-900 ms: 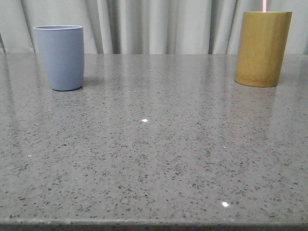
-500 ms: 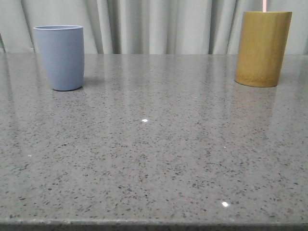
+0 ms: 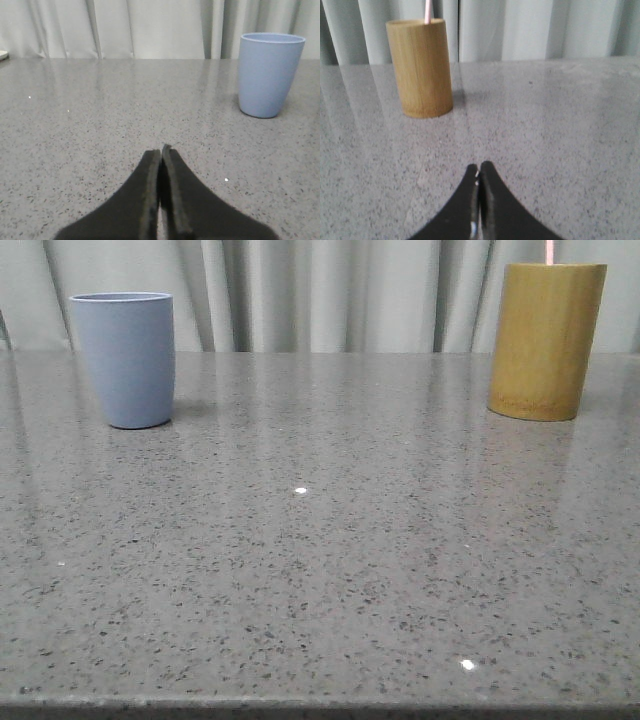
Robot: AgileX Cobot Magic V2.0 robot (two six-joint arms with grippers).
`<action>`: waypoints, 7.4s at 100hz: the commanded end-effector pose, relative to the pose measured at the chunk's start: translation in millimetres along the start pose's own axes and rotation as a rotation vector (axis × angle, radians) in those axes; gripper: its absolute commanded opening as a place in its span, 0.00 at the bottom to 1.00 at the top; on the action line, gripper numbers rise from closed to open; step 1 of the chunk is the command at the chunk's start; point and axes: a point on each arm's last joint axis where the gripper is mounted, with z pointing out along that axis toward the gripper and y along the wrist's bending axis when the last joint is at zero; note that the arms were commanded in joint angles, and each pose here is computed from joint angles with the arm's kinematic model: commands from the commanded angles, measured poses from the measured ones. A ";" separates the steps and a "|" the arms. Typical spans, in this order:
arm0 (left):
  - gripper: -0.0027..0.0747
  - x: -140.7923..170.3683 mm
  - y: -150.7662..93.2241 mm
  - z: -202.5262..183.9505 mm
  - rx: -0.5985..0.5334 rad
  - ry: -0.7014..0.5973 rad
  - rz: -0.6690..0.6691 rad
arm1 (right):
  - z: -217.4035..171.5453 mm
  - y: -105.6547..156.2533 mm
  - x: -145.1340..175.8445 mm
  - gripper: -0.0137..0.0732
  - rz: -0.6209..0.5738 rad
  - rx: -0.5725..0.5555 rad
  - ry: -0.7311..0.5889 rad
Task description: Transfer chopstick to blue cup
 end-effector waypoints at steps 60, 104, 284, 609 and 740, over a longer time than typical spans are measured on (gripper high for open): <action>0.01 -67.4 -6.2 -15.6 0.027 -0.117 -0.076 | -7.3 5.6 -60.5 0.09 -0.009 0.006 0.000; 0.01 -155.8 -13.1 18.2 0.020 0.002 -0.073 | 21.8 14.3 -149.3 0.09 -0.004 0.018 0.139; 0.56 -225.8 -66.5 228.5 0.205 0.652 0.021 | 71.5 18.4 -193.8 0.60 -0.004 0.020 0.158; 0.48 -198.6 -214.6 330.5 0.603 0.855 0.027 | 70.8 17.9 -188.0 0.60 -0.004 0.025 0.215; 0.42 -241.7 -58.8 150.3 0.156 0.568 0.061 | 70.2 18.1 -185.5 0.60 0.007 0.024 0.244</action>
